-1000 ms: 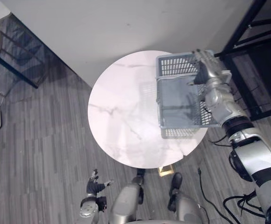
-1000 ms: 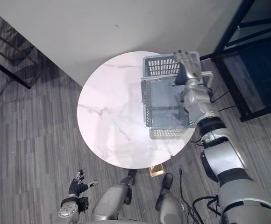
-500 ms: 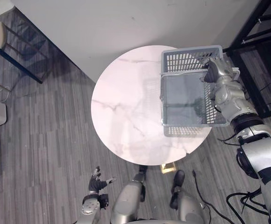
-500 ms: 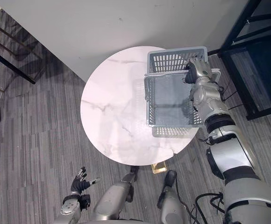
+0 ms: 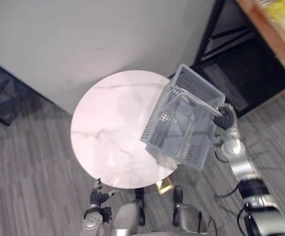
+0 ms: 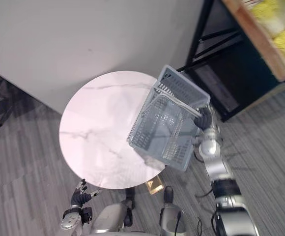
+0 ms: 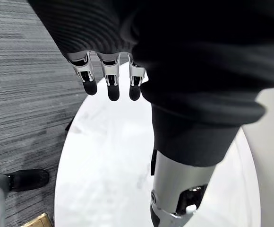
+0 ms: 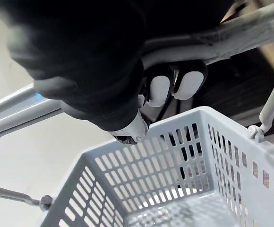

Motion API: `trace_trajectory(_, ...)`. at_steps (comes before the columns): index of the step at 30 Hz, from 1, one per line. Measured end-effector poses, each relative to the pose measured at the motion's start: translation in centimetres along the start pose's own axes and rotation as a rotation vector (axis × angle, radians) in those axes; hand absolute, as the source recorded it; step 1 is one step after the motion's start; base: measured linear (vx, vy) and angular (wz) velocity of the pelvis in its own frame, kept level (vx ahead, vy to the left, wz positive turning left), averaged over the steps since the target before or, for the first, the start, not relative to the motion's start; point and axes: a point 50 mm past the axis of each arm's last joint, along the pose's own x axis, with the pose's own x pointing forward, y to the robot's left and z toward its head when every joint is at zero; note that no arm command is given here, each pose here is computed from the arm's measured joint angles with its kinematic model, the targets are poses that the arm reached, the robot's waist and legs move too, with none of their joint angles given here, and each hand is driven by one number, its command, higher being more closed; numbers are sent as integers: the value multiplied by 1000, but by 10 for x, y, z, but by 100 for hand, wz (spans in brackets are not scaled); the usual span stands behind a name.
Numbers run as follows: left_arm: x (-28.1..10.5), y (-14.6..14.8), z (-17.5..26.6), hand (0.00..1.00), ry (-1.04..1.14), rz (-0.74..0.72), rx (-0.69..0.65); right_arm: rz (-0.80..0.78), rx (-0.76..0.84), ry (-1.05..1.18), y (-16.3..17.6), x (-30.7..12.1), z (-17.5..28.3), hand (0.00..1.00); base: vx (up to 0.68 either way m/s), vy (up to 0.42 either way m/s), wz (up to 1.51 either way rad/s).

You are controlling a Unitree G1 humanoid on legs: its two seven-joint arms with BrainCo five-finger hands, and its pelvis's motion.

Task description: Pick vegetable in the basket

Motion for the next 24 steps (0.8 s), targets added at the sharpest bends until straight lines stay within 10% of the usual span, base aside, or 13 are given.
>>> trace_trajectory(11,-3,5,27,0,-128,26,-63,19,461,106,12,-68,-21,100,-72,16,-30)
trace_trajectory(24,-23,-19,41,0,-214,-29,-169,-81,370,225,-8,-80,-53,100,-218,-144,3)
